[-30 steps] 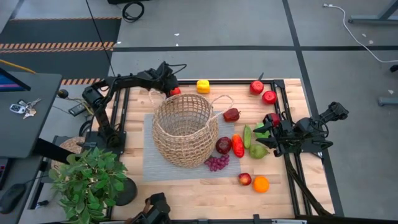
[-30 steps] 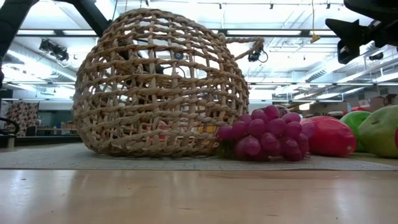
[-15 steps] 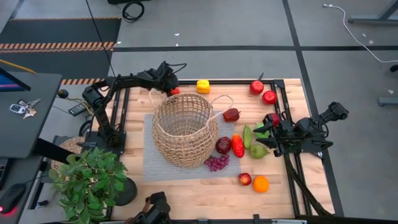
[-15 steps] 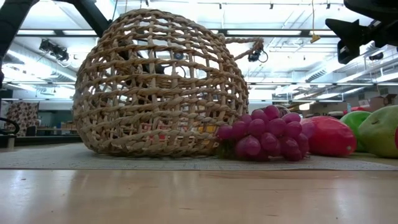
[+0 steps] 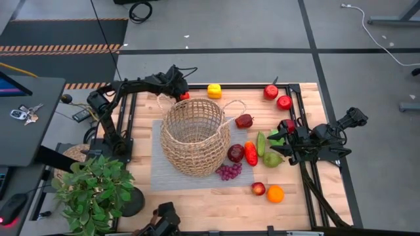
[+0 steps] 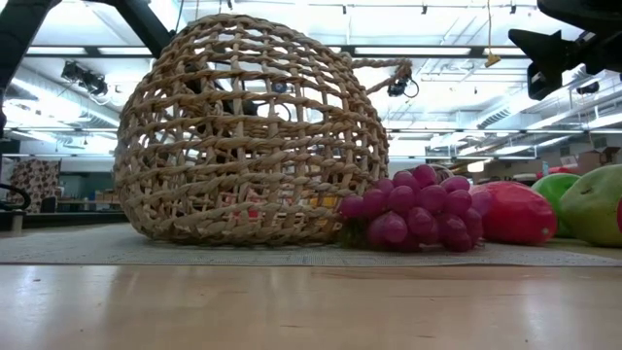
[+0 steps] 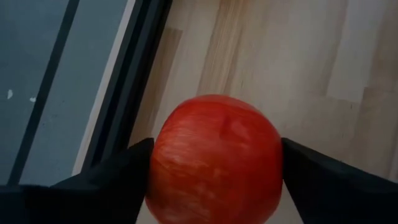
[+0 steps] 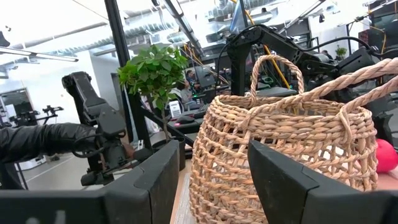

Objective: Build produce basket
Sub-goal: Put the red apple into the brown basket

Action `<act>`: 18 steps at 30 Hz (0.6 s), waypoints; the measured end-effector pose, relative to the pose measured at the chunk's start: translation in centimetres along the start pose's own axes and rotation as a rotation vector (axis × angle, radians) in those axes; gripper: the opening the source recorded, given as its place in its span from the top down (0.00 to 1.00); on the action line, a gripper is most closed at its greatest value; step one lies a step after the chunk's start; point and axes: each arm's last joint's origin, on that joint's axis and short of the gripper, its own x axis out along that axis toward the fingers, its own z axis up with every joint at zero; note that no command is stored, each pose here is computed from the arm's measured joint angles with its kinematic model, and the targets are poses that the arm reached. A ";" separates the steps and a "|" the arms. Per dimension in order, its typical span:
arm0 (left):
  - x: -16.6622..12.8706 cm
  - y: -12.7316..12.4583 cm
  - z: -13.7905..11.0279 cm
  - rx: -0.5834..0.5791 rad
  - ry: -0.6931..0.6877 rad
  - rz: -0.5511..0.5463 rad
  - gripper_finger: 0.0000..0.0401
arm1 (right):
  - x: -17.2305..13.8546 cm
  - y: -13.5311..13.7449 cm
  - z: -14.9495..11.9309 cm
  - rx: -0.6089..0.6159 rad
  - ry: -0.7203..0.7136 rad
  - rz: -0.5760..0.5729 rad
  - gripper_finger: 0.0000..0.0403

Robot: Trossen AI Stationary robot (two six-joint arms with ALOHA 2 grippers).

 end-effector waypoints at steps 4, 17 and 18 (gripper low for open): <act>0.0 0.0 0.0 -0.012 -0.002 0.003 0.27 | 0.0 0.0 0.0 0.000 0.000 0.000 0.51; -1.6 0.1 0.6 -0.002 -0.041 0.026 0.27 | 0.0 0.0 0.0 0.000 0.000 0.000 0.51; -1.9 0.2 0.6 -0.001 -0.047 0.029 0.27 | 0.0 0.0 0.0 0.000 0.000 0.000 0.51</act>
